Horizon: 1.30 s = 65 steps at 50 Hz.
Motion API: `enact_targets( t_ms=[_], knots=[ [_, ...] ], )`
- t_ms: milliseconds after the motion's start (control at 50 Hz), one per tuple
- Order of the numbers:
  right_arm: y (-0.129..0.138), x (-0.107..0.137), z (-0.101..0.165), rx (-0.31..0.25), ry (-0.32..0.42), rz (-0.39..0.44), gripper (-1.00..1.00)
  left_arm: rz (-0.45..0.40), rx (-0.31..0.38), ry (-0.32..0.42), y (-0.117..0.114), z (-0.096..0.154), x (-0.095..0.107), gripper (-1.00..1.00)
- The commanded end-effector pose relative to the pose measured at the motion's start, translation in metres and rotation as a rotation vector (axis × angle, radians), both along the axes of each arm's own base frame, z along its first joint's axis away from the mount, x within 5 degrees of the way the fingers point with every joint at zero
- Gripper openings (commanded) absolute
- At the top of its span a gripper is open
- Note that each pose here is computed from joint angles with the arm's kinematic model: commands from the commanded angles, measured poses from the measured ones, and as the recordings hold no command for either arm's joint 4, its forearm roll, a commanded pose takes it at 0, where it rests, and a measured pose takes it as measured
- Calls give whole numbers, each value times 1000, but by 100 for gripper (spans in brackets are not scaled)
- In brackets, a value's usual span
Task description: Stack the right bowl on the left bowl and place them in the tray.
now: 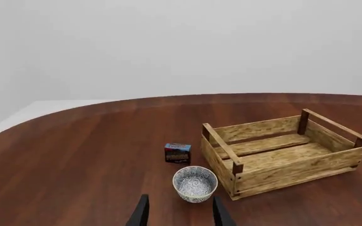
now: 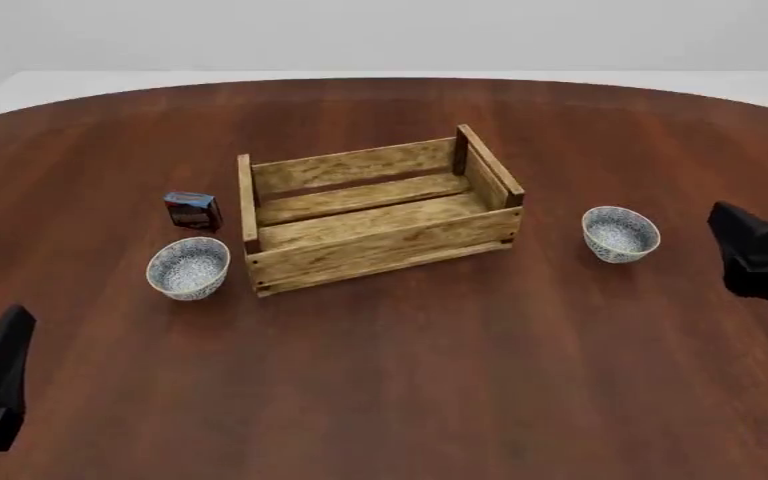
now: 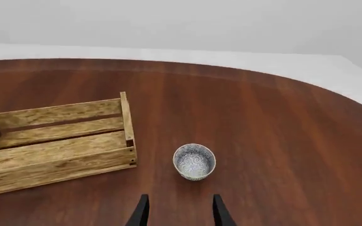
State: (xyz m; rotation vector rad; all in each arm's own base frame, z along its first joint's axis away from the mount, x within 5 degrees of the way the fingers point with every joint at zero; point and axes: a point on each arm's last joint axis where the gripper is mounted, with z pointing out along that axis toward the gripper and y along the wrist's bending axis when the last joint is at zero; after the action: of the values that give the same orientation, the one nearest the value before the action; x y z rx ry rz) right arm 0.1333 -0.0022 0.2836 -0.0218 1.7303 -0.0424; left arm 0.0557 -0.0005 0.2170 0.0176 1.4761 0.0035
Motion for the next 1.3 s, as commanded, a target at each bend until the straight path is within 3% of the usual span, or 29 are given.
enact_targets(
  t_ms=[20,420,960,1300],
  knots=[
    [-6,51,5,-14,115,-24,100,-4,4,-6,0,3,-1,100],
    [-17,112,11,-23,247,-51,100,-9,3,-16,0,16,-4,100],
    [-35,180,-25,8,376,-96,100,-9,10,-10,0,17,-4,100],
    [-42,207,-57,19,434,-107,100,-7,17,-5,0,15,-3,100]
  ],
)
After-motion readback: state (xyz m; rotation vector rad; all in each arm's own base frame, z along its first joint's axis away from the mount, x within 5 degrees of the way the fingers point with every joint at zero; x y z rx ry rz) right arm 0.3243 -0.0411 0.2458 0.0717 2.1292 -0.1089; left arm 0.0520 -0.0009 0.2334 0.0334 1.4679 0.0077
